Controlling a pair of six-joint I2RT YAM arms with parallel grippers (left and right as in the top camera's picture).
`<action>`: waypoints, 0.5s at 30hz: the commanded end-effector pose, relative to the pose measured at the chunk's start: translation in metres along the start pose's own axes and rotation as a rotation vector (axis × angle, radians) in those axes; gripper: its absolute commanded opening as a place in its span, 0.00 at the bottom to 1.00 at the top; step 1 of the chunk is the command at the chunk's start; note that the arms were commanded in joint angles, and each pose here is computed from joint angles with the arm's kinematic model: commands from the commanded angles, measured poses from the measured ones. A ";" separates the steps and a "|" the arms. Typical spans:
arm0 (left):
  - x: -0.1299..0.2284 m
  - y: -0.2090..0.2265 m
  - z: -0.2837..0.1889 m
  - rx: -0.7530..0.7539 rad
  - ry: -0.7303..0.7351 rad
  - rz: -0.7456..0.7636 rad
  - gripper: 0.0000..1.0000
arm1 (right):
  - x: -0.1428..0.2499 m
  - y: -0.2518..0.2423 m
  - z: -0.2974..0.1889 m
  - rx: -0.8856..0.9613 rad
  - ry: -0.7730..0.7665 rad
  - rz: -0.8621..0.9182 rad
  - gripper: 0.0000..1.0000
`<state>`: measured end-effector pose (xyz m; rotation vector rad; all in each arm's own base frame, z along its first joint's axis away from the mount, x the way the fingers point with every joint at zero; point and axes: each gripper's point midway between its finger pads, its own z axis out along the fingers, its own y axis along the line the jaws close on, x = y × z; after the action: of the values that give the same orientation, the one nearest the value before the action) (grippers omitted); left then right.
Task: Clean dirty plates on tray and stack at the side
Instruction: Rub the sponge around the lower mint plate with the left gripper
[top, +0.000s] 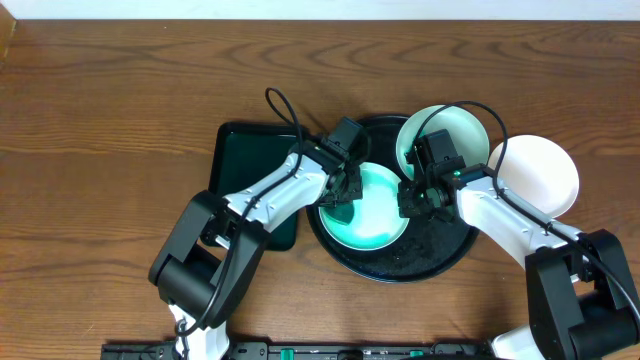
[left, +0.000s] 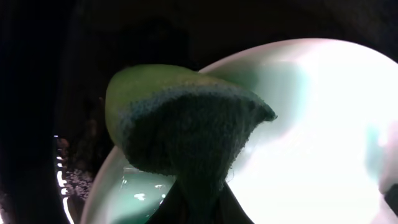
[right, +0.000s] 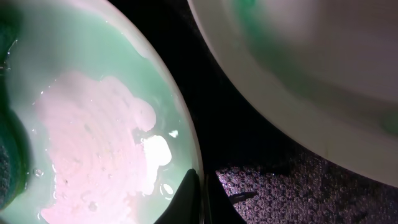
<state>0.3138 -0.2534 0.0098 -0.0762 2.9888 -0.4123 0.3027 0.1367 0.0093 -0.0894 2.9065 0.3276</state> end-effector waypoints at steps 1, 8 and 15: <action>0.058 -0.018 0.027 0.112 0.251 0.006 0.08 | -0.003 0.009 -0.004 -0.032 -0.011 -0.032 0.01; 0.062 -0.021 0.027 0.113 0.257 0.012 0.08 | -0.003 0.010 -0.004 -0.032 -0.011 -0.034 0.01; 0.072 -0.030 0.029 0.115 0.266 0.046 0.08 | -0.002 0.010 -0.004 -0.033 -0.011 -0.034 0.01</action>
<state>0.3086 -0.2618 0.0097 -0.0584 3.0062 -0.4689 0.3035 0.1347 0.0090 -0.0917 2.9039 0.3094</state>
